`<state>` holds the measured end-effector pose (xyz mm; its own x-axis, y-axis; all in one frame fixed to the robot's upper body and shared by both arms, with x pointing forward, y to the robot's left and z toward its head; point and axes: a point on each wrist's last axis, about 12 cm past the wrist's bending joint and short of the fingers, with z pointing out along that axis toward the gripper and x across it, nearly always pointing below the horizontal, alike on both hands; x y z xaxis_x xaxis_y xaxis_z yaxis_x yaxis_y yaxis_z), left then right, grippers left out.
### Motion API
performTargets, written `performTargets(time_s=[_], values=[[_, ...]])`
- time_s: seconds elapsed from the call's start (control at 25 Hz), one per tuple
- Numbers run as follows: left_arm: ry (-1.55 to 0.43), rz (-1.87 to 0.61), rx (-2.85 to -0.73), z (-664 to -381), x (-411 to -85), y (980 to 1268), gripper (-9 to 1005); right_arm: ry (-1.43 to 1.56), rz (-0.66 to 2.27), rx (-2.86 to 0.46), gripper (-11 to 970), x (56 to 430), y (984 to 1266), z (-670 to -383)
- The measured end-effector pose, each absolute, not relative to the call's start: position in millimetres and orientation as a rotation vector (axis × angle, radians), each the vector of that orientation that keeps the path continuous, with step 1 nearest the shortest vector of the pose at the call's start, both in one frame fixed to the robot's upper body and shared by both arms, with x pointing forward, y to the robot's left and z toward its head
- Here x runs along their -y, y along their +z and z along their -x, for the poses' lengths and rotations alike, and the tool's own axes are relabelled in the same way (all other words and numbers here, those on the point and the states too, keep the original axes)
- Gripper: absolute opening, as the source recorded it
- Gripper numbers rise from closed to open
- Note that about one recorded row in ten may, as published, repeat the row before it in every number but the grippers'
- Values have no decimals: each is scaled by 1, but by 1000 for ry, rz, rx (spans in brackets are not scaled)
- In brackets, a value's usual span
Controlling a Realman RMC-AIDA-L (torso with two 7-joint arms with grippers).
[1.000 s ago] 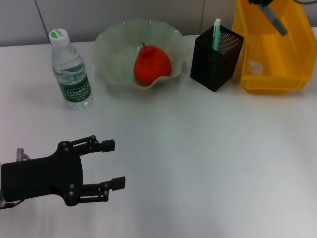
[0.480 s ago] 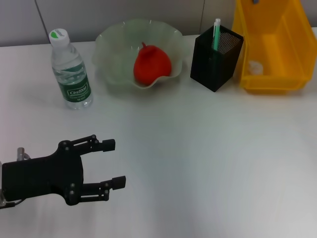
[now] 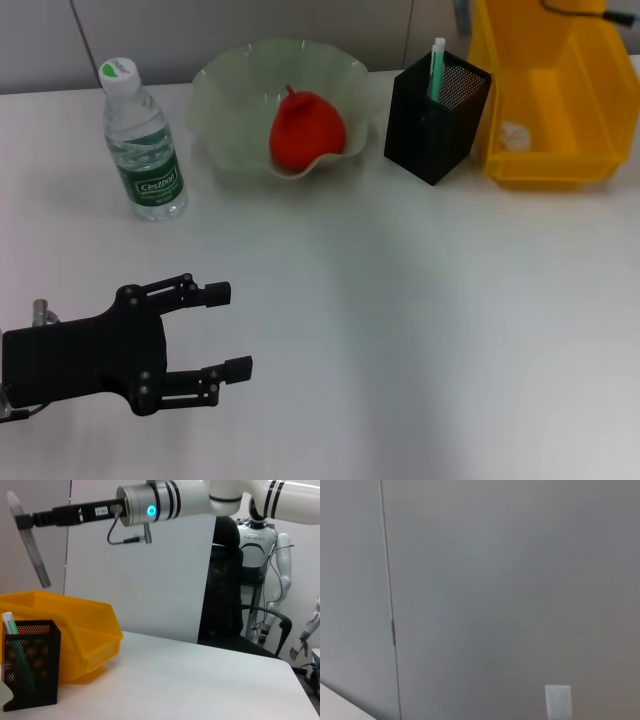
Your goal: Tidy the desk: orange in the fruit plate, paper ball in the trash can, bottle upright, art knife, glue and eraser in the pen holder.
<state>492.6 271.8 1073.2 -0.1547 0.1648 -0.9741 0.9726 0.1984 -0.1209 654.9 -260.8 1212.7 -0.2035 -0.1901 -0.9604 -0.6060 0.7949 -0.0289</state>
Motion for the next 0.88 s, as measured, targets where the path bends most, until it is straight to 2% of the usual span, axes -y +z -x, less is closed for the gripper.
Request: performTargets(time_s=[0.28,0.88], values=[[-1071,-1131,-1522,-492,-271,1073,827,494,559,-1775,169,261,1180,-651],[-1067,-1128,-1525,-490,-273,1072,827,498,508,-1823,182,264,1154,-651]])
